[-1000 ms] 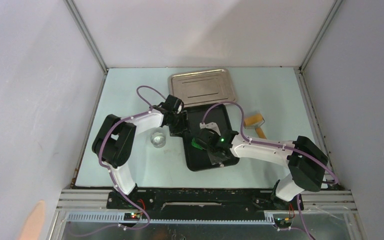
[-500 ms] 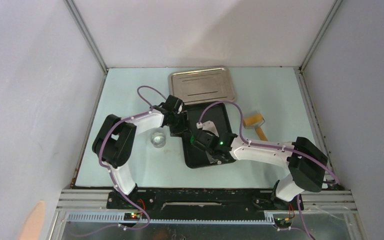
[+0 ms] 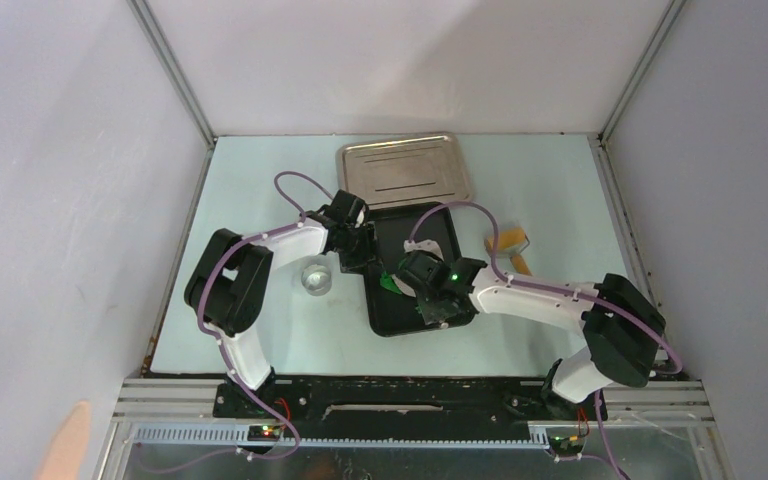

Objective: Roll out the dumpling wrappers from the dough
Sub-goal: Scoop the dumpling wrapper from the work surface.

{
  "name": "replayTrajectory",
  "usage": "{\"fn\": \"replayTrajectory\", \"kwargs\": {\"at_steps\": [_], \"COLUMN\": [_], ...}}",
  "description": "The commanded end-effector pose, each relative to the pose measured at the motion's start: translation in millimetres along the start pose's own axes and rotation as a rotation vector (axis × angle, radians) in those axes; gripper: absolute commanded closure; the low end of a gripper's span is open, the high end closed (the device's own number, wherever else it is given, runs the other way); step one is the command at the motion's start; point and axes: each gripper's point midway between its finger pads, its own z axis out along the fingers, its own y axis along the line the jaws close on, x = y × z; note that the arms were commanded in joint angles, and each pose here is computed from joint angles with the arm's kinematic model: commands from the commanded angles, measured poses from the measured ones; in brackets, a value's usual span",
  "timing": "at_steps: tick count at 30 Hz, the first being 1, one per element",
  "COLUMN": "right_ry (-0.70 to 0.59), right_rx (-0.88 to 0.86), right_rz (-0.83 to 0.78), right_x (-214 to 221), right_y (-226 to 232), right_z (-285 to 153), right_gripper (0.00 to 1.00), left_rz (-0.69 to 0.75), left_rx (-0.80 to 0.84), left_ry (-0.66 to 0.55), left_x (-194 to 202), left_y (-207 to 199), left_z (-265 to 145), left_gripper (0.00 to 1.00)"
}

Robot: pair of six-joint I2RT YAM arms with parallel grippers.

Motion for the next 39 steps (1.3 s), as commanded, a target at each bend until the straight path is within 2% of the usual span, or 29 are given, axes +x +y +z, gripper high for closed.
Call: {"fn": "replayTrajectory", "kwargs": {"at_steps": [1,5,9,20,27,39], "right_ry": [0.121,0.177,0.178,0.096,0.046,0.022], "right_rx": [-0.059,-0.037,-0.019,-0.049,-0.098,-0.097], "right_rz": [0.057,0.077,0.096,0.055,-0.032,-0.047], "right_x": [12,25,21,-24,-32,-38], "right_y": [5,1,-5,4,19,22], "right_z": [-14,-17,-9,23,21,33], "right_gripper": [1.00,1.00,1.00,1.00,1.00,1.00], "left_rz": [0.029,0.031,0.031,0.029,0.030,0.035], "left_rx": [-0.050,-0.051,-0.056,-0.052,-0.051,-0.051], "left_ry": [0.060,0.055,0.062,0.072,0.076,0.076], "left_x": [17,17,18,22,22,22], "left_y": [13,13,14,15,14,14], "left_z": [5,3,5,8,8,8], "left_gripper": [0.39,0.39,0.39,0.39,0.39,0.39]}}
